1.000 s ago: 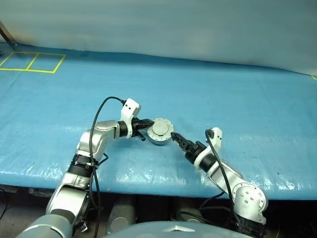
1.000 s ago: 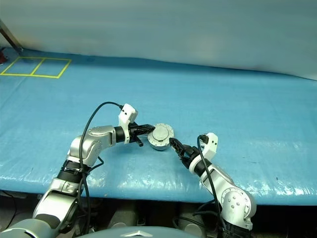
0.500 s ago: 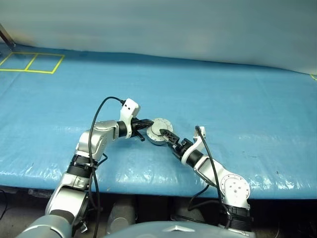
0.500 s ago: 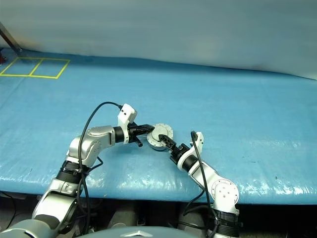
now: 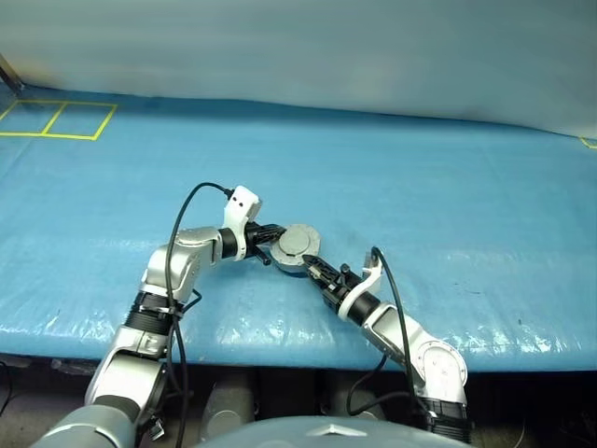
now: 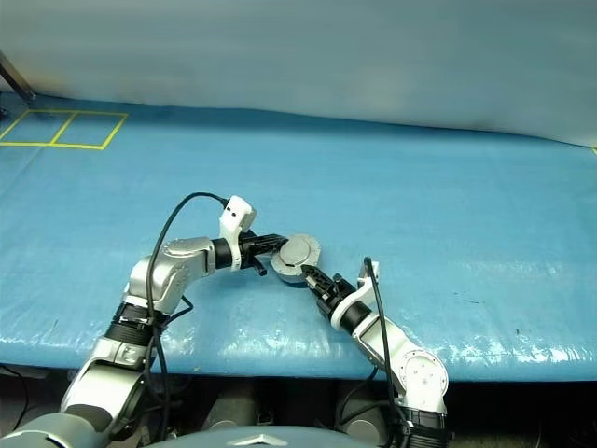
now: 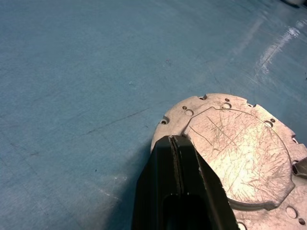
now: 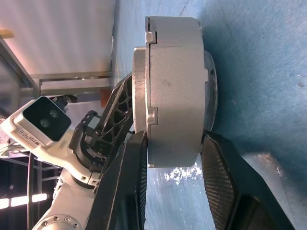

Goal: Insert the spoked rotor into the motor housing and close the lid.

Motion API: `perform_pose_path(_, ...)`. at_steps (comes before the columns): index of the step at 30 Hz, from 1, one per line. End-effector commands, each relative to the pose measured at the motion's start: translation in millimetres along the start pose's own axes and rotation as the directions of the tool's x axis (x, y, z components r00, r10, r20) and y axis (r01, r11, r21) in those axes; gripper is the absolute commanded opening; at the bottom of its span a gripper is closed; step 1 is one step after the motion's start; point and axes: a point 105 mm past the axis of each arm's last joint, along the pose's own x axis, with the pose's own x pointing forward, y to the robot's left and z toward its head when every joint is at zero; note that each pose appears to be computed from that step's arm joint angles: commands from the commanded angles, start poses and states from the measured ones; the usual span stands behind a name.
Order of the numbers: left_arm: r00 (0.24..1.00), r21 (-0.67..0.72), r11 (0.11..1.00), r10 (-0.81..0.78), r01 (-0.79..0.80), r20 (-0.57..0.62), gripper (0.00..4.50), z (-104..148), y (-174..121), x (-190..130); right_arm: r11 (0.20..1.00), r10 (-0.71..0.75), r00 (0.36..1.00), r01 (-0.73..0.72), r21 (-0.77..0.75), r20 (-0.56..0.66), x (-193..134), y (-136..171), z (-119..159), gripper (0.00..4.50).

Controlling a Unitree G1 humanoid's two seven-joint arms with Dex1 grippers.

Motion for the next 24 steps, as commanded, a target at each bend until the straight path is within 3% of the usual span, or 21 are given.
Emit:
perform_pose_path(1,0.997,-0.04,0.999,-0.012,0.015,0.074,0.0,8.9,-4.8,-5.3,0.999,0.035,0.999,-0.035,-0.002,0.012,5.7,14.6,-5.6,1.28)
perform_pose_path(5,0.971,-0.15,0.988,0.014,0.023,0.238,0.0,30.6,-4.2,-30.3,0.996,0.085,0.994,-0.087,0.017,0.069,2.3,27.0,2.7,1.28)
perform_pose_path(8,0.953,-0.268,0.963,0.063,0.019,0.296,0.0,30.4,-1.8,-50.3,0.992,0.117,0.989,-0.119,0.026,0.09,-0.8,34.7,5.8,1.28)
perform_pose_path(13,0.92,-0.541,0.84,0.188,0.03,0.343,1.52,6.1,-1.0,-76.5,0.983,0.175,0.98,-0.179,0.03,0.097,-1.3,49.4,10.6,1.28)
perform_pose_path(17,0.879,-0.733,0.656,0.229,0.178,0.418,2.92,-12.3,-17.8,-79.9,0.971,0.233,0.966,-0.236,0.022,0.109,0.8,66.4,18.4,1.28)
perform_pose_path(21,0.825,-0.822,0.47,0.287,0.321,0.486,4.28,-23.4,-31.9,-75.3,0.96,0.276,0.956,-0.278,0.01,0.101,3.7,82.3,20.8,1.28)
perform_pose_path(22,0.816,-0.83,0.436,0.294,0.348,0.497,4.5,-25.0,-34.8,-73.8,0.958,0.283,0.954,-0.285,0.009,0.097,4.3,85.1,20.6,1.28)
perform_pose_path(24,0.806,-0.826,0.399,0.278,0.399,0.523,4.5,-25.4,-44.9,-69.9,0.954,0.299,0.951,-0.301,0.001,0.081,5.6,91.1,18.2,1.28)
